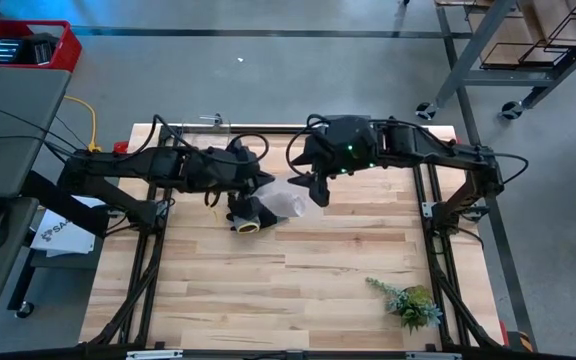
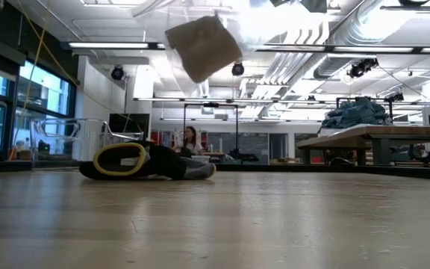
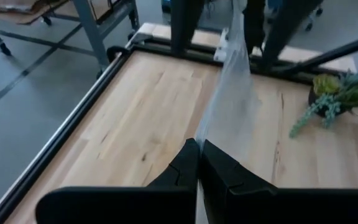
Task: Roll bandage
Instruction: Close the transparent zip bag
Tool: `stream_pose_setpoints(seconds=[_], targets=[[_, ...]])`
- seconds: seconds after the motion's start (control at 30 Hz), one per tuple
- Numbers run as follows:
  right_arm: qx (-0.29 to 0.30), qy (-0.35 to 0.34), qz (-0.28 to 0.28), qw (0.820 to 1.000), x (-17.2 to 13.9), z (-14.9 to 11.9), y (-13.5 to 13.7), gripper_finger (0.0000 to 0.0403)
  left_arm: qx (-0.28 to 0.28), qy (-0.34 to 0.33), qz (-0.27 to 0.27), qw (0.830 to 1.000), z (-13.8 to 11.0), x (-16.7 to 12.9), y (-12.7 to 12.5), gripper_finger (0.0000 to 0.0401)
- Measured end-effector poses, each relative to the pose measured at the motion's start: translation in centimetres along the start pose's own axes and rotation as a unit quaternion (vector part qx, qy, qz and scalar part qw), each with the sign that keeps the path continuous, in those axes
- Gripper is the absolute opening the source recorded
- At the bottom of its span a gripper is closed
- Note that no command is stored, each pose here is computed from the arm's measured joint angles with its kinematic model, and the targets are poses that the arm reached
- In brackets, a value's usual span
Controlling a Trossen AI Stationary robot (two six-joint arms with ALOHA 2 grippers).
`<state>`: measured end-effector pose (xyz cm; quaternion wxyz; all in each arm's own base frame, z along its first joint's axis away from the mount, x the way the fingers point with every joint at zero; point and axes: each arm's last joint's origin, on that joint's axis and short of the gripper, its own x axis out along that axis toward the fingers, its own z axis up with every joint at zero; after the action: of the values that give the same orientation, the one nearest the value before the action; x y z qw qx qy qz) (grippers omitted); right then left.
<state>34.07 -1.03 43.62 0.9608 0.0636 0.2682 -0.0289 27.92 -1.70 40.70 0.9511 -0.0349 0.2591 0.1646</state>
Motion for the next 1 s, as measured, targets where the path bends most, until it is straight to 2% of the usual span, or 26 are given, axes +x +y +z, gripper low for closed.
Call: stream_pose_setpoints(seconds=[0.2, 0.53, 0.9, 1.0], targets=[[-0.005, -0.006, 0.0, 1.0, 0.3, 0.1, 0.0, 0.021, -0.016, -0.018, -0.011, 1.0, 0.4, 0.5, -0.3, 0.0], [0.002, -0.006, -0.01, 1.0, 0.3, 0.1, 0.0, 0.0127, -0.031, -0.053, -0.019, 0.998, 1.1, 0.6, -0.5, 0.0], [0.018, -0.006, -0.013, 1.0, 0.3, 0.1, -0.1, 0.0094, -0.032, -0.054, -0.019, 0.998, 1.1, 1.2, -0.8, 0.0], [0.015, -0.004, -0.005, 1.0, 0.3, 0.1, -0.1, 0.0075, -0.031, -0.054, -0.019, 0.998, 1.1, 1.2, -0.8, 0.0]])
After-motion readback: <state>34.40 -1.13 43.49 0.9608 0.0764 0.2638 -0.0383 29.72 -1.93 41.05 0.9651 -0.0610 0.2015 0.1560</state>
